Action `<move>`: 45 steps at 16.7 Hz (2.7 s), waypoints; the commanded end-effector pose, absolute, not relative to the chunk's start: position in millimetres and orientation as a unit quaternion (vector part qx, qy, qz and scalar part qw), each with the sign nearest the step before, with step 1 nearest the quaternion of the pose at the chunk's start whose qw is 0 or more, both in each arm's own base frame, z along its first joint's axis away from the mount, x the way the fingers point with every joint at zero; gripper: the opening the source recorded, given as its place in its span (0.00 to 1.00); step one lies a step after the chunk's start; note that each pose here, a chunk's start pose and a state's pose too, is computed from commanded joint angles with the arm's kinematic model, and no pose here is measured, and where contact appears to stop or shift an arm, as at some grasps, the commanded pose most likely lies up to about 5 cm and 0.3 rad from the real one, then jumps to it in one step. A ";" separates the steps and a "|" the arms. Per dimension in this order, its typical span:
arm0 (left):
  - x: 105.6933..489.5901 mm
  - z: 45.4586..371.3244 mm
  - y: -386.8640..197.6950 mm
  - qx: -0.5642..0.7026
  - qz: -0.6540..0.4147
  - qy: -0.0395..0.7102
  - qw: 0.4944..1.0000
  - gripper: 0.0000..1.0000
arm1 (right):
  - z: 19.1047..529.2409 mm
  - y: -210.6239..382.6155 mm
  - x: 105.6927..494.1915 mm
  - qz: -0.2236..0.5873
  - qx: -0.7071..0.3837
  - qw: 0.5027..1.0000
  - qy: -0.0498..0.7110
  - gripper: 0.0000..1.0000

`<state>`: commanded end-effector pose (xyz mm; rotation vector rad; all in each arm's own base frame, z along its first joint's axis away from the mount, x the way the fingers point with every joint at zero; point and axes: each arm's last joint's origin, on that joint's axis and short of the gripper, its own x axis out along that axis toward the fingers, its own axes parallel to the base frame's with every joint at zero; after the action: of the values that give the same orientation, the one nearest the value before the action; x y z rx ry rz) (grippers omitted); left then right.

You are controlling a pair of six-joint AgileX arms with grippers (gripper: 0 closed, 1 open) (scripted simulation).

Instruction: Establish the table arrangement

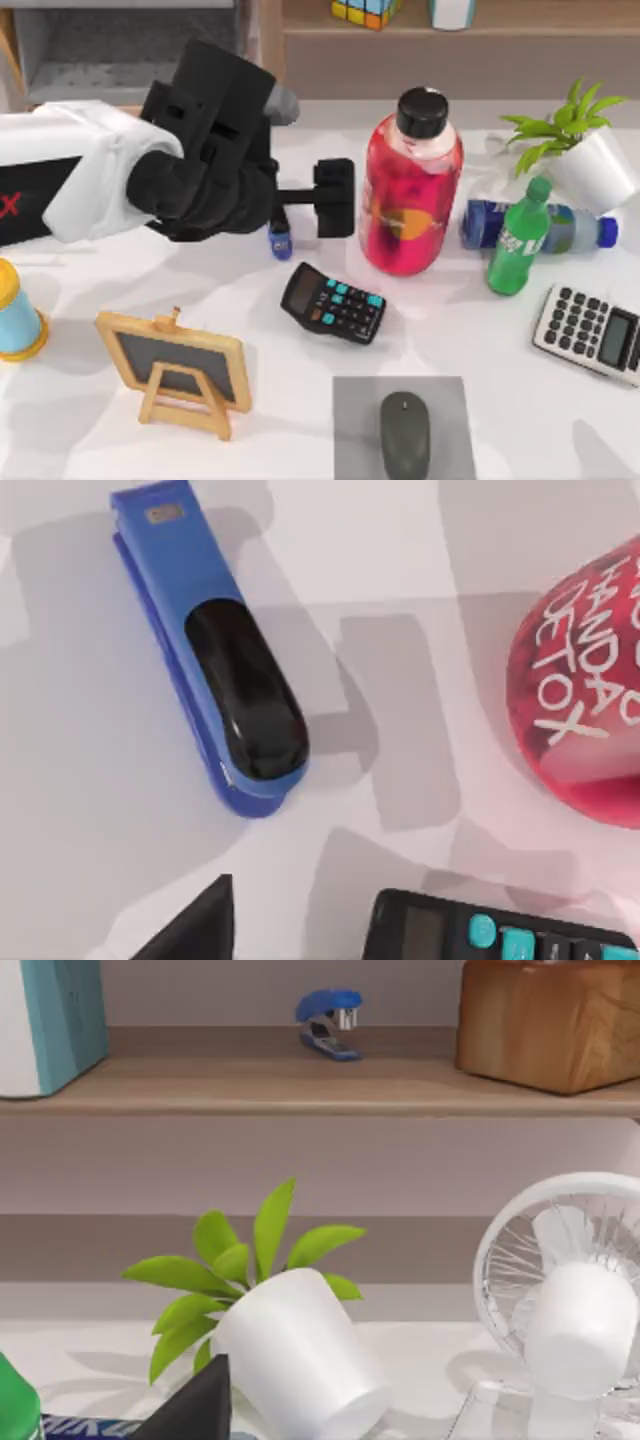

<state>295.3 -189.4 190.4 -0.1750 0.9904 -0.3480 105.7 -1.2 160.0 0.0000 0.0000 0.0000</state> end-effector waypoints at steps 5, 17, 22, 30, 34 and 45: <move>332.1 205.7 -69.2 -0.005 -0.168 0.255 0.952 1.00 | 160.0 -1.2 105.7 0.000 0.000 1.000 0.000 1.00; 264.0 169.4 154.6 0.556 0.031 -0.027 0.830 1.00 | 160.0 -1.2 105.7 0.000 0.000 1.000 0.000 1.00; 236.9 119.0 173.9 0.676 0.015 -0.012 0.736 1.00 | 160.0 -1.2 105.7 0.000 0.000 1.000 0.000 1.00; 229.4 95.1 174.6 0.707 -0.007 -0.007 0.707 1.00 | 160.0 -1.2 105.7 0.000 0.000 1.000 0.000 1.00; 233.5 95.4 174.4 0.707 -0.007 -0.007 0.707 1.00 | 160.0 -1.2 105.7 0.000 0.000 1.000 0.000 1.00; 254.4 95.1 174.1 0.707 -0.007 -0.007 0.707 0.85 | 160.0 -1.2 105.7 0.000 0.000 1.000 0.000 1.00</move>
<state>254.4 174.1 95.1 1.5711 -0.0157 -0.0157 105.7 -1.2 160.0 0.0000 0.0000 0.0000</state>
